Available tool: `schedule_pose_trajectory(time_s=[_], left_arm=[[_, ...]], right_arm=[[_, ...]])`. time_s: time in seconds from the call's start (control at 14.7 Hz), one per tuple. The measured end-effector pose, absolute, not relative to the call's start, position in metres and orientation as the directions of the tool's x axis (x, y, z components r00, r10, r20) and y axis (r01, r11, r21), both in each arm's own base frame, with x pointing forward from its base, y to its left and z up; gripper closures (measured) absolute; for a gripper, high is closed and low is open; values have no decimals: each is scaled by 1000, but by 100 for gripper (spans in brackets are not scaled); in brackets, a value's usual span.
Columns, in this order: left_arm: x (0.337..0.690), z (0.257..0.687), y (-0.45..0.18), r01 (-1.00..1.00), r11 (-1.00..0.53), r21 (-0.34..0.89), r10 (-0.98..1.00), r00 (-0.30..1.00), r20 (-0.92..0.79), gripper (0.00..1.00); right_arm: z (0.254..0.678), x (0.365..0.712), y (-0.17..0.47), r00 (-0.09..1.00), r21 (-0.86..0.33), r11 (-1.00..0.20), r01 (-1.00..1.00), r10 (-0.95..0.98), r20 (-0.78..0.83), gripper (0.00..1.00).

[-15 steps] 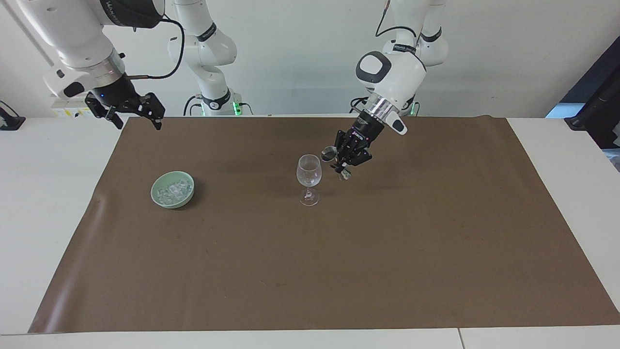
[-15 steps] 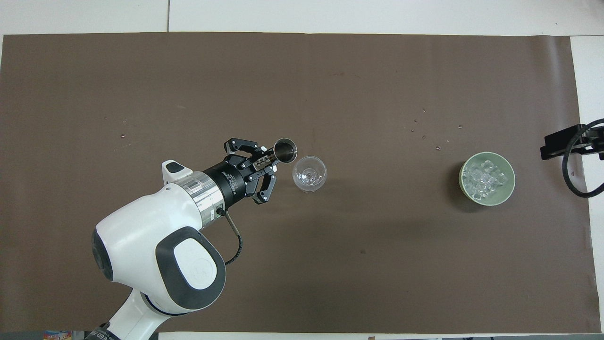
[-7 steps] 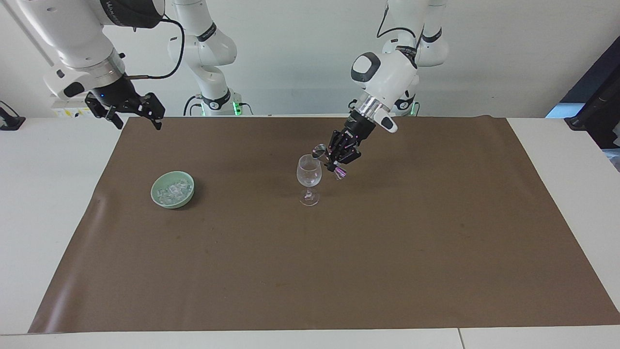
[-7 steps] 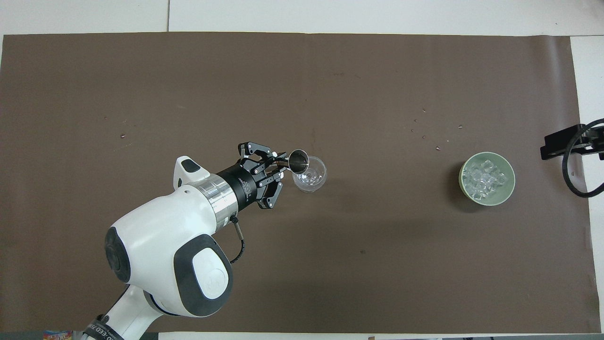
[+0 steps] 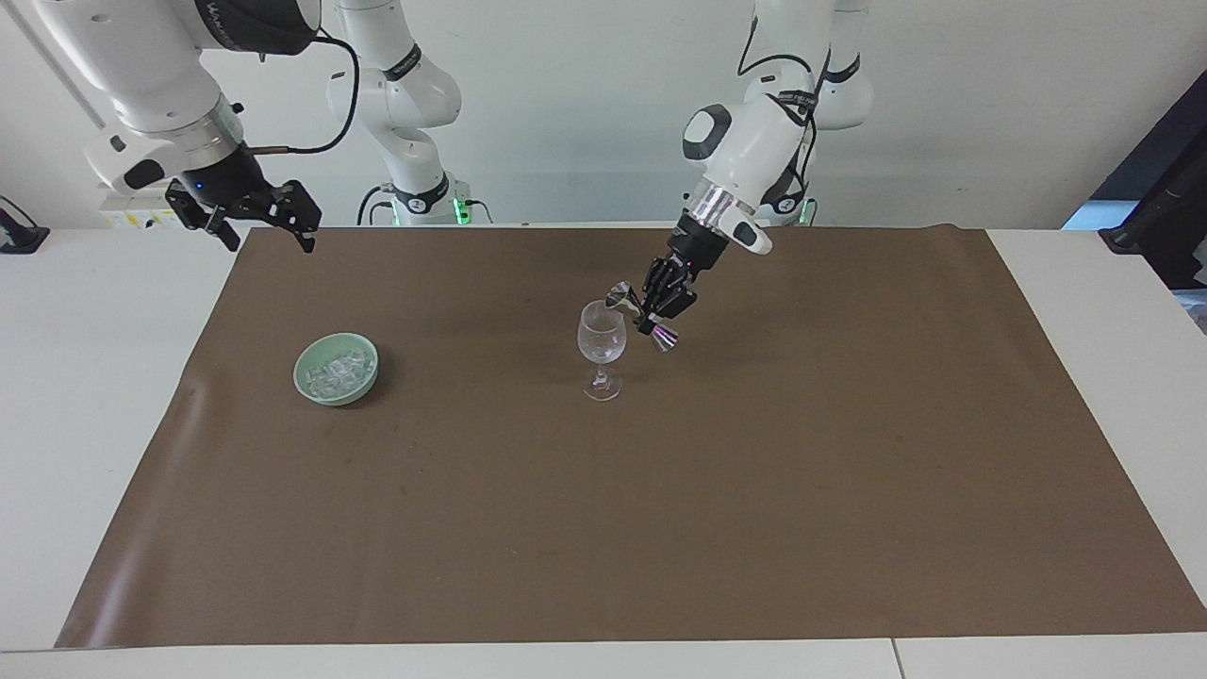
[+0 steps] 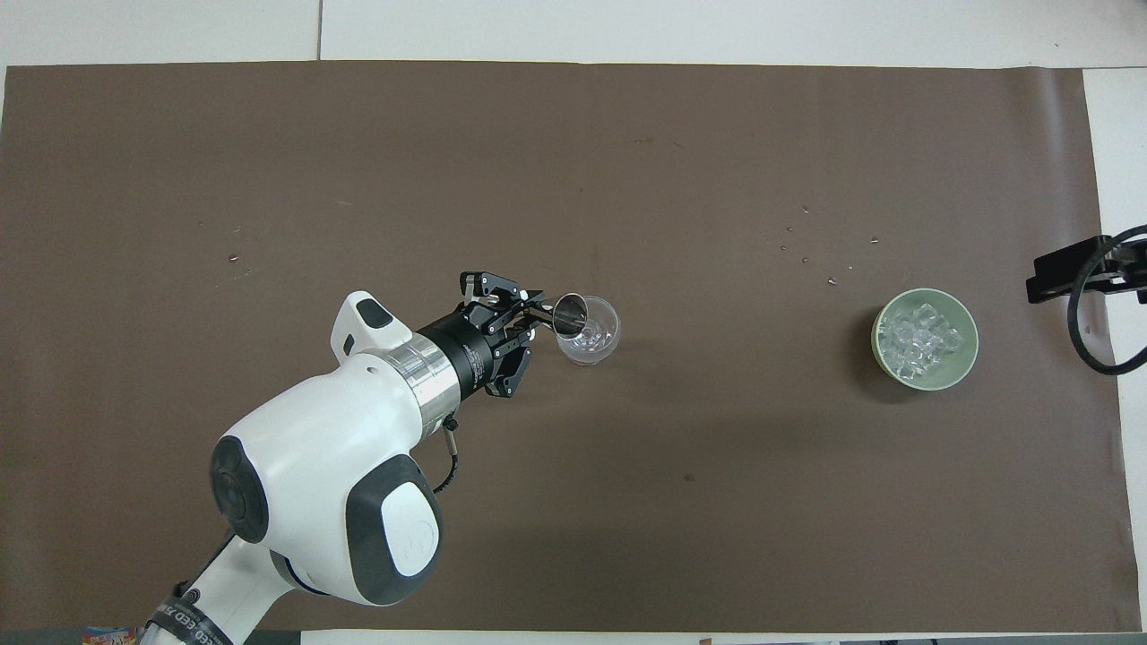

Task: Pour wine and add ice with both arms
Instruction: 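Tilt the jigger over the clear glass with the left gripper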

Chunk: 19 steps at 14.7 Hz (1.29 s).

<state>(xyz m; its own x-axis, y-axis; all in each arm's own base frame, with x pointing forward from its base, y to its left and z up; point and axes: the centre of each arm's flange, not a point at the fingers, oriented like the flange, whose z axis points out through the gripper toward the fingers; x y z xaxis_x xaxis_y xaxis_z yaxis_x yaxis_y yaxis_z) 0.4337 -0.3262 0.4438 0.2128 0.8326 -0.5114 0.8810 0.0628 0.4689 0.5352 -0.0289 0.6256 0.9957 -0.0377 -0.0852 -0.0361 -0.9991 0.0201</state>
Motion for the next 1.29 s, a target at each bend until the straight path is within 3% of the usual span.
schedule_pose_trajectory(time_s=[1.29], left_arm=[[431,458,-342,747,-221,627,847,465,-256,78]], right_arm=[[626,535,-29,996,20,-999,-36,-38,-85,0]])
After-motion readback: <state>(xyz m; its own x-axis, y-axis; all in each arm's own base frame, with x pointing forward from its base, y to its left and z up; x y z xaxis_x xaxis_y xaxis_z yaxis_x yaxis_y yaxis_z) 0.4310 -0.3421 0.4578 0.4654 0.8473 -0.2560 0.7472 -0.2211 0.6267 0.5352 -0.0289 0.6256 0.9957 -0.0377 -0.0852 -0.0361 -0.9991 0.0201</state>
